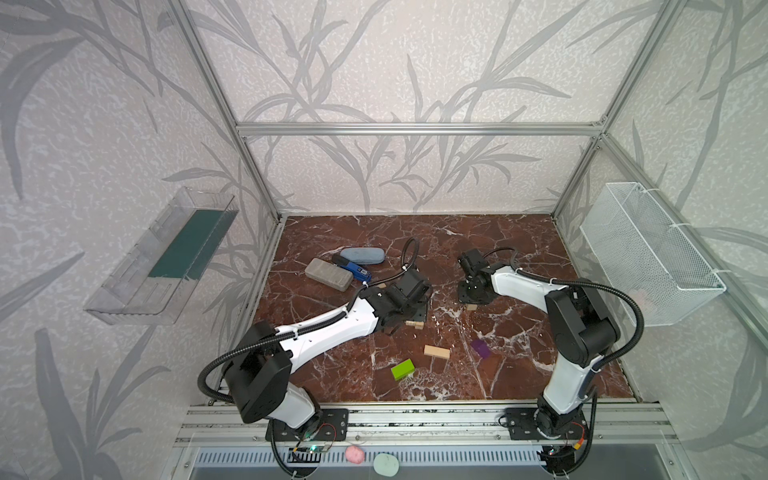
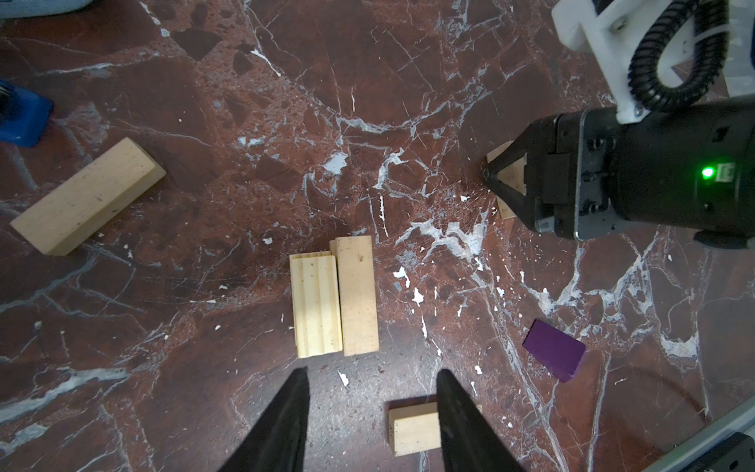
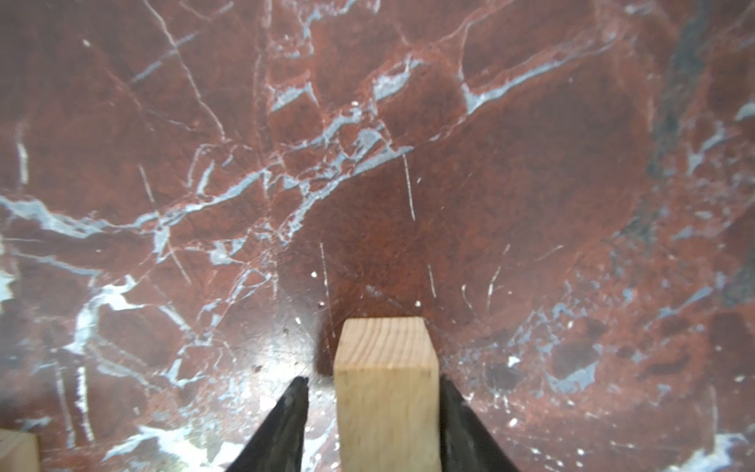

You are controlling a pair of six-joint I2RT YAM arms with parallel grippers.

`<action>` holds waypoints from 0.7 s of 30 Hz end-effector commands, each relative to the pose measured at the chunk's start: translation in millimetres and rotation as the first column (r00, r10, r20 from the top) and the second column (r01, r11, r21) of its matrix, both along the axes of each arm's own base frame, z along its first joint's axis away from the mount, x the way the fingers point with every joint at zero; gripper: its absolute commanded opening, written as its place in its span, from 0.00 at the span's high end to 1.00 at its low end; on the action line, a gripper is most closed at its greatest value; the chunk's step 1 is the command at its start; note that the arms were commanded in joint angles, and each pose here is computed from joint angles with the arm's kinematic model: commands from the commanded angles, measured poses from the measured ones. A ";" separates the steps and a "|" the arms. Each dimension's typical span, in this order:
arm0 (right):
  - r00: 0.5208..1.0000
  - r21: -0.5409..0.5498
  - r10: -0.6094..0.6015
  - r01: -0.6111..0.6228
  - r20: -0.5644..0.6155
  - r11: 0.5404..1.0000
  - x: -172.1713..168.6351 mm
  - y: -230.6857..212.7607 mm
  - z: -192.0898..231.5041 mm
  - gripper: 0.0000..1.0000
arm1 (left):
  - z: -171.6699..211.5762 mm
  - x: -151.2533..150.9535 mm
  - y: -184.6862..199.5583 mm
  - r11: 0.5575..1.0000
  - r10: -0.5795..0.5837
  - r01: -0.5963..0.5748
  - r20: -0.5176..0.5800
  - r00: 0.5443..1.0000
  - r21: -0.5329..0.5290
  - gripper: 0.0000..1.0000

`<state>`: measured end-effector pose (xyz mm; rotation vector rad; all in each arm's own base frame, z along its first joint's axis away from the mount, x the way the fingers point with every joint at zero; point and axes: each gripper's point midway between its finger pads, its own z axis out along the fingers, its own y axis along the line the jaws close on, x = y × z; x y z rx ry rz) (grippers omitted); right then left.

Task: Build the wood block tower
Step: 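Lift the block with the right gripper and carry it over the standing group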

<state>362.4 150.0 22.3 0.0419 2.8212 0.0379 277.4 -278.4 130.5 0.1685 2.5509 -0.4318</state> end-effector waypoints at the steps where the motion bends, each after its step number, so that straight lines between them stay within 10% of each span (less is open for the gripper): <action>1: 0.998 -0.065 0.035 -0.038 -0.045 0.997 -2.9 -6.4 -5.4 0.53 | 9.1 2.6 8.3 1.000 0.021 -0.021 0.036 0.999 -0.010 0.50; 21: 0.997 -0.055 0.051 -0.054 -0.060 0.997 -15.4 3.0 12.4 0.75 | 11.8 5.2 20.2 0.998 0.052 -0.051 0.023 0.998 -0.048 0.50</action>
